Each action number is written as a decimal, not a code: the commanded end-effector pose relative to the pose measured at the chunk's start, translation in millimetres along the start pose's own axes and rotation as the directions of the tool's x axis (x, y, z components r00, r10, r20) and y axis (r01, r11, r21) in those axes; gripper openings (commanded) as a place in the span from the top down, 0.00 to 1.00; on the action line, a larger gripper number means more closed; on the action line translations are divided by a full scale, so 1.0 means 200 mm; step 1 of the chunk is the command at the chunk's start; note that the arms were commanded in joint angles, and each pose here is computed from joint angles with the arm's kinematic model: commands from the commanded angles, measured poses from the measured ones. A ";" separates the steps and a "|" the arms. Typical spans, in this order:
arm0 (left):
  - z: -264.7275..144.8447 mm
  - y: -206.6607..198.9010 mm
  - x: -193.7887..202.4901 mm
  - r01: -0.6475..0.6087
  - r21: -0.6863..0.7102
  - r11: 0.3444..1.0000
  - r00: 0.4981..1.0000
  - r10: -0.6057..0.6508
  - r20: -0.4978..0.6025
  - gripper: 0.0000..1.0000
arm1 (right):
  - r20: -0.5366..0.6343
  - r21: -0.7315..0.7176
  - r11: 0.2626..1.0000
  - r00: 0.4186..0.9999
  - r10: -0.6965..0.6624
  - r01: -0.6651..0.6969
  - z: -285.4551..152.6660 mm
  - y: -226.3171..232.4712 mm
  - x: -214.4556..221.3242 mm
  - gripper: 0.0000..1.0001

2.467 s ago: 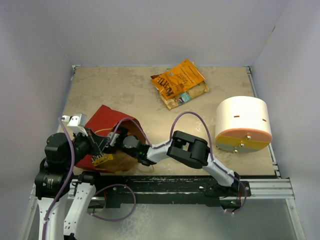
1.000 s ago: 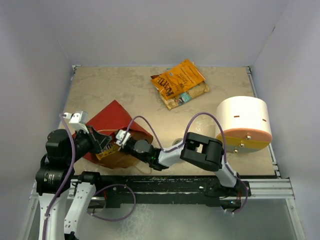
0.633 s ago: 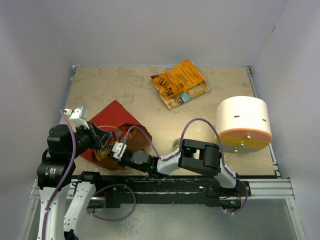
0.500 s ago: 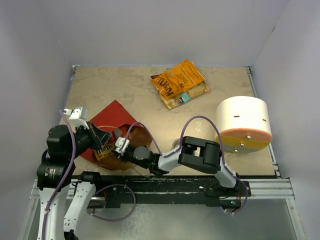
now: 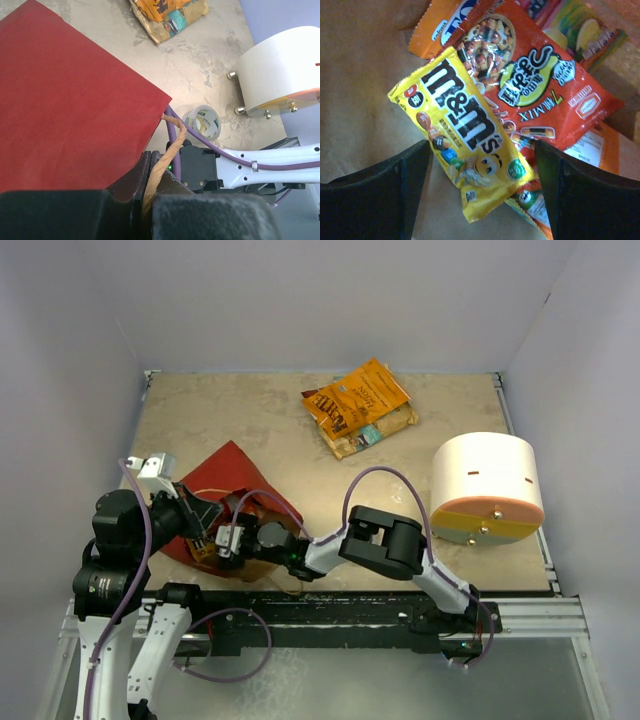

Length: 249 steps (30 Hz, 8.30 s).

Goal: Take the snacks out of the paper bag
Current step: Take out the snack from the paper bag, then place the snack at the center of the board, then take out the snack from the paper bag.

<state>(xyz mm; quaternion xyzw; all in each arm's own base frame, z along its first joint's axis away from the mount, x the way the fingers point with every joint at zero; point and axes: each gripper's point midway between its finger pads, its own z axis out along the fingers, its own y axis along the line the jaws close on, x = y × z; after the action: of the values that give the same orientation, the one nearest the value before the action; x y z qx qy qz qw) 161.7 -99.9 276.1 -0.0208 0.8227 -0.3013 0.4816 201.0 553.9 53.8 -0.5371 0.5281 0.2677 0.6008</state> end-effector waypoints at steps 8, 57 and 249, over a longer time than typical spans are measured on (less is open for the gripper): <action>0.01 0.01 -0.08 -0.019 -0.019 1.000 0.998 0.020 0.055 1.00 | 0.018 -0.086 0.992 0.996 -0.089 0.091 0.12 0.00 -0.01 0.26; 0.15 0.22 -0.18 0.017 -0.210 0.978 0.997 -0.001 0.076 1.00 | 0.133 0.644 0.728 0.972 0.196 -0.235 -1.45 -1.04 -0.62 1.00; 0.34 0.02 -0.09 0.151 0.098 0.984 0.980 -0.136 -0.145 1.00 | -0.144 0.550 0.832 0.972 0.185 -0.077 -0.26 -0.91 0.17 0.11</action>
<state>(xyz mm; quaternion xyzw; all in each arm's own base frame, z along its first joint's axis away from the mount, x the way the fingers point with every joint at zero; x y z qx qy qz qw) 222.4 -117.9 247.5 -0.0559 0.8496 -0.3600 0.3815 365.9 441.6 54.4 -0.3698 0.6903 0.0577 0.6192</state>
